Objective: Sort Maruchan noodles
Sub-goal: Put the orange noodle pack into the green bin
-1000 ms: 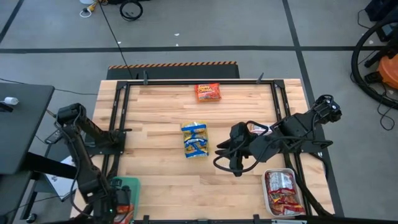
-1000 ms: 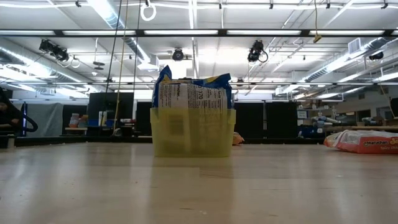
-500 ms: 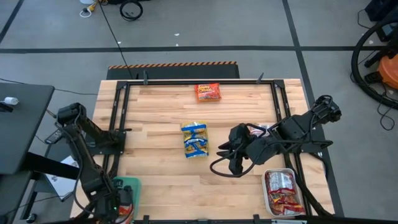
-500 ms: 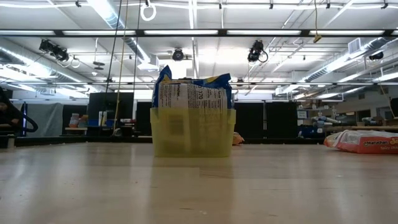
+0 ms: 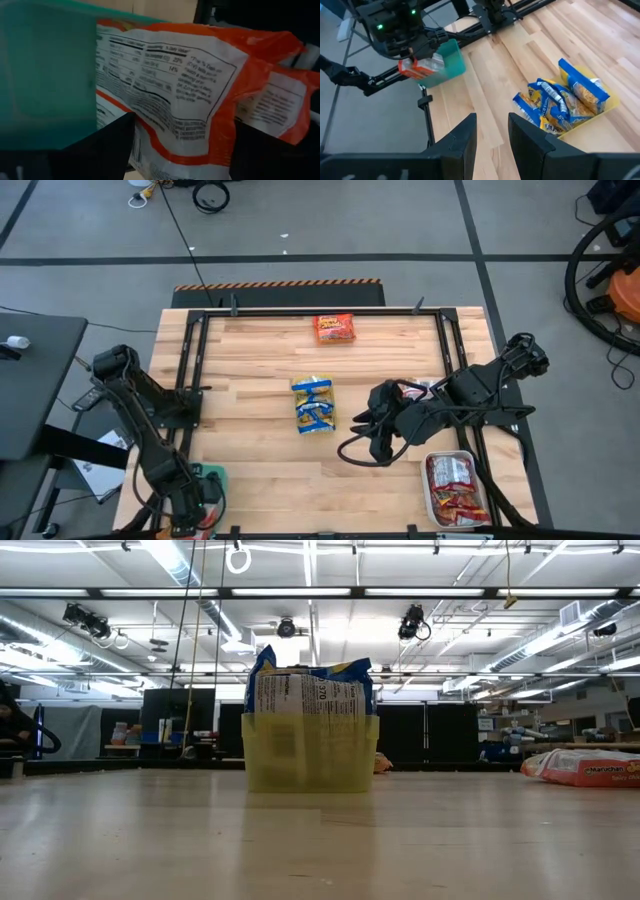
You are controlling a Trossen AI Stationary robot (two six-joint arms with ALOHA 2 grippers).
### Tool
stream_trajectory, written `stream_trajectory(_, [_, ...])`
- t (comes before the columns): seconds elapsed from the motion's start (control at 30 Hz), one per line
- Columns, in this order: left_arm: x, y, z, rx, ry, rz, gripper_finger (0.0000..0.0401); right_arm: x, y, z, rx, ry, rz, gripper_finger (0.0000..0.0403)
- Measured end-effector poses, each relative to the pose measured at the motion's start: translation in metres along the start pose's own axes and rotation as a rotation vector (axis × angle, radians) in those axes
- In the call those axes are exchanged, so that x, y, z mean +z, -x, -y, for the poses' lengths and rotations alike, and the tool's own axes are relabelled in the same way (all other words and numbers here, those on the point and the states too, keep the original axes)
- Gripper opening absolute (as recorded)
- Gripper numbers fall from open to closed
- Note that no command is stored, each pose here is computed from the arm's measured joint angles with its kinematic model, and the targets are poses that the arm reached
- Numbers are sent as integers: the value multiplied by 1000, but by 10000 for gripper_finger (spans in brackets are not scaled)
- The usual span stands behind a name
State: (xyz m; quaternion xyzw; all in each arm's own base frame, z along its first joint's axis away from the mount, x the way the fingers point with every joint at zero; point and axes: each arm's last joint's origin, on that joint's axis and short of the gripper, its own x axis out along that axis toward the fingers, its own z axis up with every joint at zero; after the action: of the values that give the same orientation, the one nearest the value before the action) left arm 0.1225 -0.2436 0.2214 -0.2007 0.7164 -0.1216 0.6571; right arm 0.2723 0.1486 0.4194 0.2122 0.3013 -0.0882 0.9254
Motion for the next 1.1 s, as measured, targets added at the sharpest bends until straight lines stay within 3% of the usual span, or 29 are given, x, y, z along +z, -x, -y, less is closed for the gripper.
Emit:
stream_trajectory(0.37, [0,19,17,-109,-45,-98,271,-1,0,0,9,15,-15,123])
stream_trajectory(0.6, [7,63,17,-240,8,-23,271,-1,0,0,9,78,-14,122])
stream_trajectory(0.7, [17,89,9,-281,61,139,270,0,0,0,-1,84,-5,122])
stream_trajectory(0.83, [36,125,-11,-266,125,504,270,2,5,2,-6,79,13,122])
stream_trajectory(0.97, [54,154,-37,-162,166,797,270,-3,14,3,17,79,-23,122])
stream_trajectory(1.1, [75,173,-67,-9,248,975,270,-9,24,8,-16,62,-59,122])
